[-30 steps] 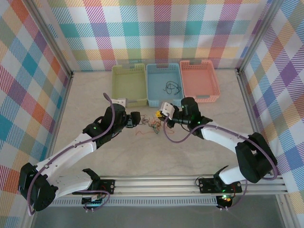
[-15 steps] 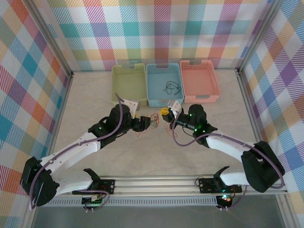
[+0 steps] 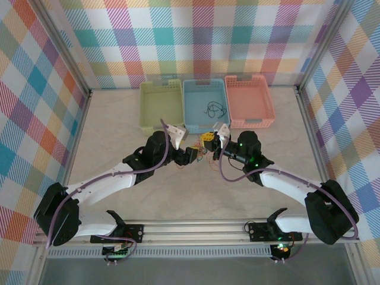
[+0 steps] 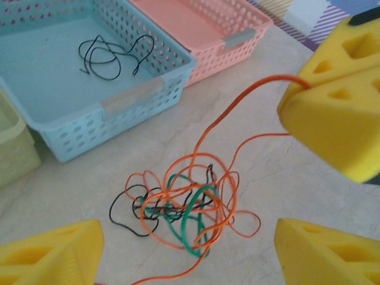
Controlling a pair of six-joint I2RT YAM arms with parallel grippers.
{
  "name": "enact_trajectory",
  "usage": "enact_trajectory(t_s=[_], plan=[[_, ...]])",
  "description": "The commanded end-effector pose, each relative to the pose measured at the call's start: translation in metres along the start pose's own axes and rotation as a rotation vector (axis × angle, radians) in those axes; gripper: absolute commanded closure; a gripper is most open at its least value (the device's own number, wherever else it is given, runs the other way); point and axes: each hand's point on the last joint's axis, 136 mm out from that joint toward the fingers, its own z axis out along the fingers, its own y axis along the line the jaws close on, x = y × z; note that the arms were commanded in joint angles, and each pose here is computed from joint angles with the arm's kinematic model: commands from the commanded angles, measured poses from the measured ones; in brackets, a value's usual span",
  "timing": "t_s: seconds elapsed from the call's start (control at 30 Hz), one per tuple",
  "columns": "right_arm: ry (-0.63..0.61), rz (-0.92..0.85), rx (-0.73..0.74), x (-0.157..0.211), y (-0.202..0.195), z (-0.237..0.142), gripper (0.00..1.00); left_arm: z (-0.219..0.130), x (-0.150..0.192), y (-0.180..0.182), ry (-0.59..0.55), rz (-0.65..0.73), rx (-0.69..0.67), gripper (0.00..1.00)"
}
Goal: Untangle the cables
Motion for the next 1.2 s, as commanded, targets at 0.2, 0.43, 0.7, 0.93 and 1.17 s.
enact_trajectory(t_s=[0.2, 0.43, 0.7, 0.93, 1.17], plan=[[-0.098, 0.006, -0.112, -0.029, 0.024, -0.010, 1.00, 0.010, -0.031, -0.016, -0.113, 0.131, 0.061, 0.25], [-0.117, 0.001, -0.174, -0.034, 0.035, -0.014, 1.00, 0.024, -0.037, -0.008, -0.138, 0.151, 0.016, 0.27], [-0.118, -0.006, -0.238, -0.035, 0.045, -0.016, 1.00, 0.032, -0.056, -0.012, -0.186, 0.185, 0.019, 0.28], [-0.126, -0.010, -0.305, -0.039, 0.057, -0.020, 1.00, 0.040, -0.060, -0.003, -0.206, 0.195, -0.030, 0.32], [-0.139, -0.026, -0.354, -0.043, 0.066, -0.025, 1.00, 0.050, -0.059, 0.025, -0.178, 0.126, -0.114, 0.40]])
